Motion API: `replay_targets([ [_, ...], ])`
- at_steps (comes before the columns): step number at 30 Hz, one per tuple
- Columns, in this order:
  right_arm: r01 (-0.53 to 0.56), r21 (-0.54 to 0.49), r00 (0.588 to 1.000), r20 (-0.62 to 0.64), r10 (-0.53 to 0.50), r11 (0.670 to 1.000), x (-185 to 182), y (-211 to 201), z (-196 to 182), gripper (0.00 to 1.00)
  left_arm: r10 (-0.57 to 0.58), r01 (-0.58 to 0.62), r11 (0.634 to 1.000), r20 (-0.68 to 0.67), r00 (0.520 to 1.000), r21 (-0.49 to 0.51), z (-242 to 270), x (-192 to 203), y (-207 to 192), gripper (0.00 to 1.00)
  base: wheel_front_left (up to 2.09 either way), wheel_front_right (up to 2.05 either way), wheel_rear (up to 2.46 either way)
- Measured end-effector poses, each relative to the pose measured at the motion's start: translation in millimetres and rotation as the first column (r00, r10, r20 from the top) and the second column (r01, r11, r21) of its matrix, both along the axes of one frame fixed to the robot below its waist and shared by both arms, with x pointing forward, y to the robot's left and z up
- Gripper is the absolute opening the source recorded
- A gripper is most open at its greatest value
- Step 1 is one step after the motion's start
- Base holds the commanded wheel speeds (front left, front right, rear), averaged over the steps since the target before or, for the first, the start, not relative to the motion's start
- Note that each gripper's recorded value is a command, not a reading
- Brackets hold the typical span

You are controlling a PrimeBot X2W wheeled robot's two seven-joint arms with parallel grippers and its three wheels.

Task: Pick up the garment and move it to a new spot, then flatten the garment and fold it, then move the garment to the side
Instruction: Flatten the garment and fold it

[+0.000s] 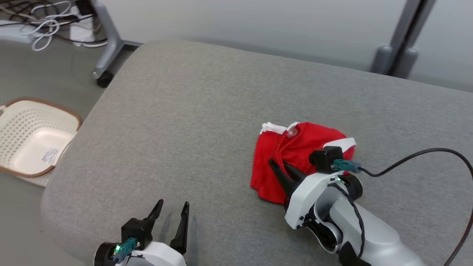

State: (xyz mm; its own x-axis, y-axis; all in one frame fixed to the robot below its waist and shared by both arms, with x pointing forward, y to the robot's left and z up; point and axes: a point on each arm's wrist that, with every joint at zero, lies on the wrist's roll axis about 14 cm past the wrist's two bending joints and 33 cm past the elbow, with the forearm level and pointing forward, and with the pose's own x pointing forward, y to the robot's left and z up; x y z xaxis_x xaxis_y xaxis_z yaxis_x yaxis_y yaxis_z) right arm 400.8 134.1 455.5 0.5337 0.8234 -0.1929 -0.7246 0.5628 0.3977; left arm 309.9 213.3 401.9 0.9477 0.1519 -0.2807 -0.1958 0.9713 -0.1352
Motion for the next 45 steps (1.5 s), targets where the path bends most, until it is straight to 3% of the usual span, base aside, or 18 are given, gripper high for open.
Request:
replay_targets([
  [4, -0.062, -0.005, 0.997, 0.034, 0.062, 0.998, -3, 19, 3, 1.00, 0.044, -0.044, 0.999, -0.005, 0.999, 0.000, 0, -8, 10, 1.00, 0.00, 0.00, 0.00],
  [8, -0.049, 0.038, 0.996, 0.080, 0.046, 0.998, 4, 20, 19, 1.00, 0.045, -0.045, 0.999, 0.010, 0.999, 0.000, 4, -3, 9, 1.00, 0.00, 0.00, 0.00],
  [13, 0.049, 0.069, 0.992, 0.111, -0.056, 0.996, 25, -4, 33, 1.00, 0.013, -0.013, 1.000, 0.045, 0.999, 0.005, 13, 12, 1, 1.00, 0.00, 0.00, 0.00],
  [18, 0.186, 0.114, 0.964, 0.173, -0.204, 0.976, 51, -47, 53, 1.00, -0.029, 0.028, 1.000, 0.074, 0.997, 0.012, 21, 31, -10, 1.00, 0.00, 0.00, 0.00],
  [24, 0.396, 0.115, 0.887, 0.209, -0.411, 0.911, 68, -124, 50, 1.00, -0.076, 0.073, 0.997, 0.111, 0.991, 0.032, 31, 49, -21, 1.00, 0.00, 0.00, 0.00],
  [31, 0.561, 0.057, 0.792, 0.252, -0.556, 0.826, 50, -196, 32, 1.00, -0.124, 0.117, 0.991, 0.135, 0.983, 0.059, 38, 59, -33, 1.00, 0.00, 0.00, 0.00],
  [38, 0.632, 0.000, 0.750, 0.255, -0.611, 0.775, 18, -231, 14, 1.00, -0.161, 0.153, 0.986, 0.135, 0.978, 0.071, 37, 55, -43, 1.00, 0.00, 0.00, 0.00],
  [45, 0.667, -0.004, 0.729, 0.213, -0.651, 0.745, -15, -246, 1, 1.00, -0.172, 0.164, 0.984, 0.132, 0.976, 0.070, 36, 47, -46, 1.00, 0.00, 0.00, 0.00],
])
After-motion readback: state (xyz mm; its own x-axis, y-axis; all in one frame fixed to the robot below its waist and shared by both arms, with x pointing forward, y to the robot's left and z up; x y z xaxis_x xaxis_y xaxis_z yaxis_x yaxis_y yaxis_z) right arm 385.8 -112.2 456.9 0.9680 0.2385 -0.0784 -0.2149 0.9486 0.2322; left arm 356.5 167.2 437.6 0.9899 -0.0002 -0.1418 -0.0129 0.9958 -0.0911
